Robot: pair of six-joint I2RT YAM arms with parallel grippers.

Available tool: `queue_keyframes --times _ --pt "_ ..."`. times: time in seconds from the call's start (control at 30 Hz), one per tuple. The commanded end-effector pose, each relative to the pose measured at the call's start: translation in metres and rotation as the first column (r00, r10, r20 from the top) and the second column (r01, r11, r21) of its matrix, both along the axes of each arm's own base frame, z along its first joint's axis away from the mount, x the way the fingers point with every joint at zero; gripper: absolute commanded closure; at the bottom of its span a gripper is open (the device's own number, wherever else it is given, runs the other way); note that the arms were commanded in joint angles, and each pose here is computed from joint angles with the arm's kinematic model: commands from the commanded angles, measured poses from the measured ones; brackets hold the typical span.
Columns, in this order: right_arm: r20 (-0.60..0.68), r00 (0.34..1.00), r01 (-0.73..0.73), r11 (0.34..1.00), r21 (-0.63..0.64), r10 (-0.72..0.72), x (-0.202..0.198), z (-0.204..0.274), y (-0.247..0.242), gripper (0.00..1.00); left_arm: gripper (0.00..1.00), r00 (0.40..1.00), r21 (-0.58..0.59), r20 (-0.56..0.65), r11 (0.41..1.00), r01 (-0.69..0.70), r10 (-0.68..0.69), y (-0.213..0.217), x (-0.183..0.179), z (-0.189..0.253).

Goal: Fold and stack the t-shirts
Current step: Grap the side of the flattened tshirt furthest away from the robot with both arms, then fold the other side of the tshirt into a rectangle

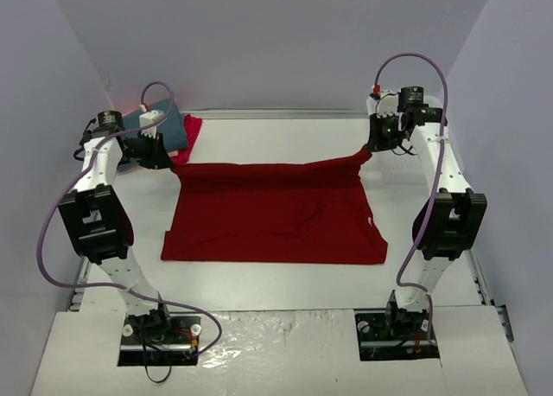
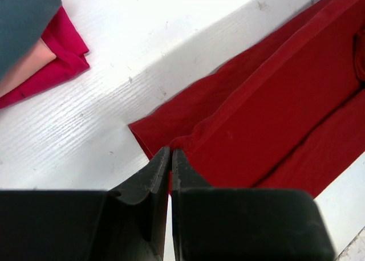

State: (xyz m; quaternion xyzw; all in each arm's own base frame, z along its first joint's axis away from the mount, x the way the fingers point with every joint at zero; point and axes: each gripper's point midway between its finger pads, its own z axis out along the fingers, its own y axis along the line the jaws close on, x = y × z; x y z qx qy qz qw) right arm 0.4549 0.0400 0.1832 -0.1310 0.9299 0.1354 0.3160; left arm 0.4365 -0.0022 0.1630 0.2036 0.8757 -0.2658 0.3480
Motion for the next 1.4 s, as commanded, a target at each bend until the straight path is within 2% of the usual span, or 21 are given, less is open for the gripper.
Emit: queue_keyframes --times 0.0,0.73,1.37 --pt "-0.005 1.000 -0.030 1.000 0.005 0.031 -0.031 0.016 0.003 1.00 0.98 0.997 0.012 0.071 0.999 0.037 -0.038 0.002 -0.018 0.025" --pt "-0.133 0.982 -0.141 0.990 -0.019 0.137 -0.131 -0.012 0.013 1.00 0.98 0.995 0.069 0.015 0.993 0.094 -0.095 0.007 -0.077 -0.010" --pt "-0.226 0.953 -0.217 0.975 -0.044 0.202 -0.170 -0.046 0.020 1.00 0.98 0.989 0.089 -0.021 0.985 0.147 -0.146 0.004 -0.106 -0.027"
